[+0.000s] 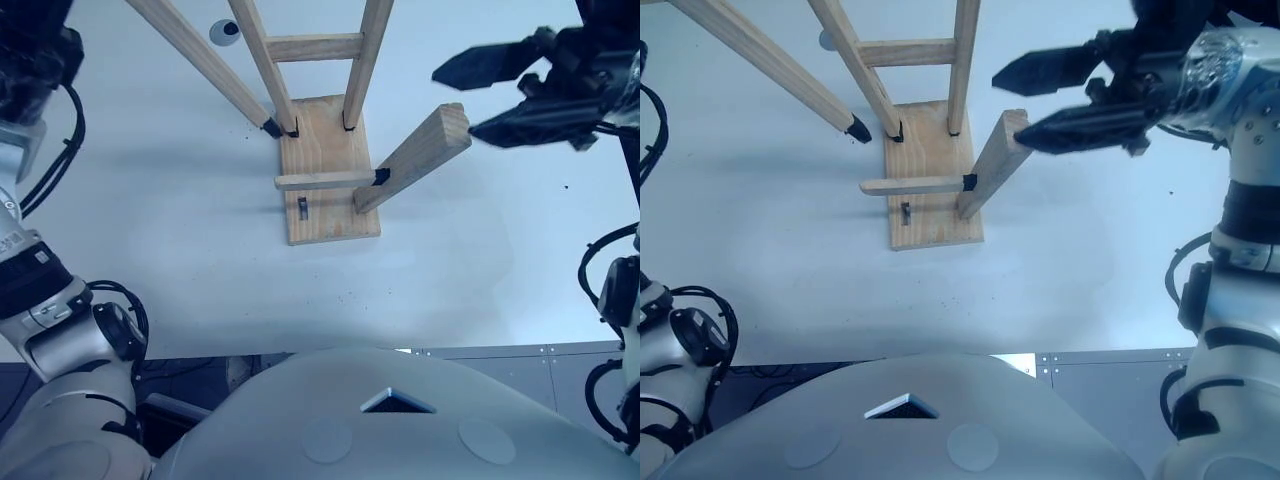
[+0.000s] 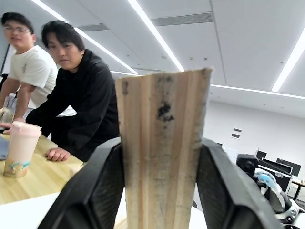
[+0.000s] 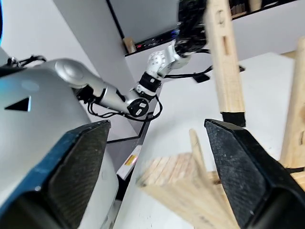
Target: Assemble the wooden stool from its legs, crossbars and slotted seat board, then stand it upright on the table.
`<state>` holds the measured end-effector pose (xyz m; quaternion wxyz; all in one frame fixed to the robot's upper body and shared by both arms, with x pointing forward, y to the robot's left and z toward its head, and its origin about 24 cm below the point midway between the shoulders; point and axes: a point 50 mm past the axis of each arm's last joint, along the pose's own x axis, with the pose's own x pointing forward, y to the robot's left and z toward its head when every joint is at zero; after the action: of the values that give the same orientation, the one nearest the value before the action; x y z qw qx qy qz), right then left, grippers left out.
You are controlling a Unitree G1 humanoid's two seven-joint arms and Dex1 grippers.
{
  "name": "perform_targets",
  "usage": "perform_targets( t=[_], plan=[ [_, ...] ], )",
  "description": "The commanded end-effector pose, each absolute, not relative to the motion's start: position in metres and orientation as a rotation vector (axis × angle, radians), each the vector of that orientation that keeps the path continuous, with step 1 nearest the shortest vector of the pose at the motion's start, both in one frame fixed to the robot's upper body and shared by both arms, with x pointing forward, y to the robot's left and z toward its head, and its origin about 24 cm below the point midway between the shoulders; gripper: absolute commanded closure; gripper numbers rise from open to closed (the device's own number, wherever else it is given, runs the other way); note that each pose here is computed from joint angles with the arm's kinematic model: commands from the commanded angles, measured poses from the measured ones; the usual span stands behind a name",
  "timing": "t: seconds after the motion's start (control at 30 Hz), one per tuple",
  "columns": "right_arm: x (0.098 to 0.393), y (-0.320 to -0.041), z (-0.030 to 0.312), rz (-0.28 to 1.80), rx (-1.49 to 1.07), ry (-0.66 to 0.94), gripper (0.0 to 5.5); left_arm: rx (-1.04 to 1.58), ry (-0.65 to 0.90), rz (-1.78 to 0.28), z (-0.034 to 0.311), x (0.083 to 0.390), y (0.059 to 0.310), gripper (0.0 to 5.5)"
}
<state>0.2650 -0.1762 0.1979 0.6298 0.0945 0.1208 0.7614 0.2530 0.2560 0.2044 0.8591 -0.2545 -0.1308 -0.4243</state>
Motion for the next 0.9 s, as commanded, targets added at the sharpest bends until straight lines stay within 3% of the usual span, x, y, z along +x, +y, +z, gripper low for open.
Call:
perform_targets(
  t=[0.03,0.1,0.33,0.5,0.6,0.9],
  plan=[
    [0.260,-0.172,0.189,1.735,0.111,0.294,1.88,-0.566,-0.239,-0.852,0.187,0.253,0.260,3.47],
    [0.261,-0.169,0.186,1.715,0.078,0.288,1.88,-0.589,-0.227,-0.838,0.180,0.253,0.261,3.47],
    [0.273,-0.170,0.183,1.618,0.041,0.288,2.92,-0.601,-0.129,-0.908,0.152,0.240,0.245,3.47],
    [0.274,-0.176,0.180,1.619,0.039,0.327,3.09,-0.646,-0.143,-0.906,0.132,0.235,0.237,3.47],
    [0.272,-0.177,0.180,1.627,0.037,0.333,3.09,-0.628,-0.072,-0.892,0.112,0.229,0.236,3.47],
    [0.263,-0.173,0.169,1.640,0.032,0.346,3.09,-0.186,0.256,-1.102,0.127,0.222,0.255,3.49]
  ],
)
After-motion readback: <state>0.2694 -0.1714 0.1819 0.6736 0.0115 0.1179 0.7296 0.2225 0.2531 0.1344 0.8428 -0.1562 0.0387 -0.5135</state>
